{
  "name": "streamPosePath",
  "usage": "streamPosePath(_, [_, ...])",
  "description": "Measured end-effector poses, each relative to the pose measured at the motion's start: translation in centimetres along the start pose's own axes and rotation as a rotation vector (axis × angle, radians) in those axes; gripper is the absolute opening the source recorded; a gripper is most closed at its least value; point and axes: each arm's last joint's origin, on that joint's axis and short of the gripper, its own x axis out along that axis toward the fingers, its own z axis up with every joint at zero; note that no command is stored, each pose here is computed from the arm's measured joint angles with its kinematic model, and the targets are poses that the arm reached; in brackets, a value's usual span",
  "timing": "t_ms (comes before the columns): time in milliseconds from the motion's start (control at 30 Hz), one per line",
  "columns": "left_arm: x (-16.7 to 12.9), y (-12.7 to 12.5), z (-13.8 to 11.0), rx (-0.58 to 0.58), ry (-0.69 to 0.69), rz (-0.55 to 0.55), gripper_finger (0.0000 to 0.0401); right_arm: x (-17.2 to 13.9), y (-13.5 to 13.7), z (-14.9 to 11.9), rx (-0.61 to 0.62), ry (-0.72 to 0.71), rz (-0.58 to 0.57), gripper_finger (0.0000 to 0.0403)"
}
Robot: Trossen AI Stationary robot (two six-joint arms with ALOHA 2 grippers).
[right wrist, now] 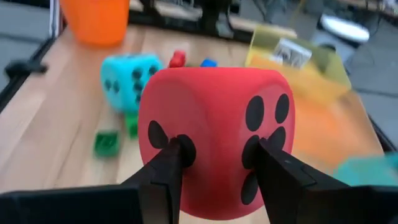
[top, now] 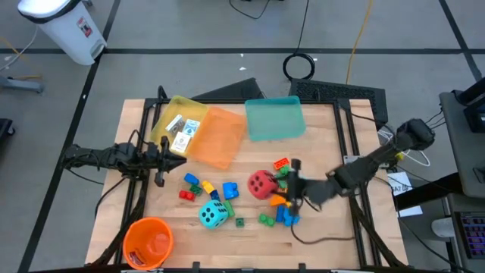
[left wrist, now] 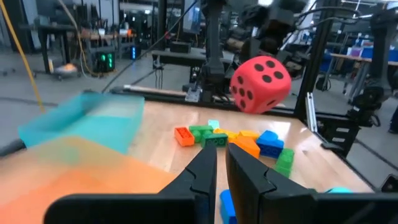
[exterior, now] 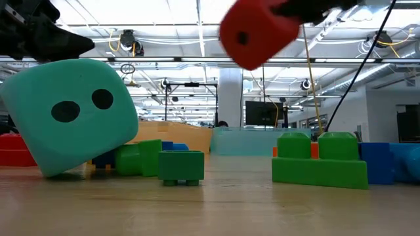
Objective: Pick & Place Toys
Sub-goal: Put the red dice into the orange bin
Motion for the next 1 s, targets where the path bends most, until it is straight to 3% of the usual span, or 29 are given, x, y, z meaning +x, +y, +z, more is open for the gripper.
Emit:
streamPosePath(267, [0.0, -0.1, 0.9, -0.008, -0.090, -0.008, 0.0042, 3.5, -5.8, -0.8, 0.101, -0.268, 0.128, 0.0120])
streamPosePath(500, [-0.1, -0.1, 1.3, -0.046, -0.139, -0.012, 0.0042, 5.3, -9.1, -1.2, 0.126, -0.311, 0.110, 0.0119])
streamPosePath(633, [0.2, 0.2, 1.2, -0.124, -0.127, 0.096, 0.0051, 6.3, -10.1, -1.5, 0.126, -0.340, 0.125, 0.0119])
streamPosePath(767, [1.3, 0.1, 1.2, -0.175, -0.116, 0.108, 0.0113, 6.8, -10.9, -1.6, 0.128, -0.366, 0.117, 0.0119])
streamPosePath(900, [2.9, -0.1, 1.4, -0.166, -0.132, 0.123, 0.0219, 6.8, -11.4, -1.4, 0.133, -0.394, 0.097, 0.0118])
streamPosePath(1000, [4.3, -0.1, 1.3, -0.073, -0.137, 0.139, 0.0303, 6.7, -11.5, -1.2, 0.134, -0.417, 0.095, 0.0118])
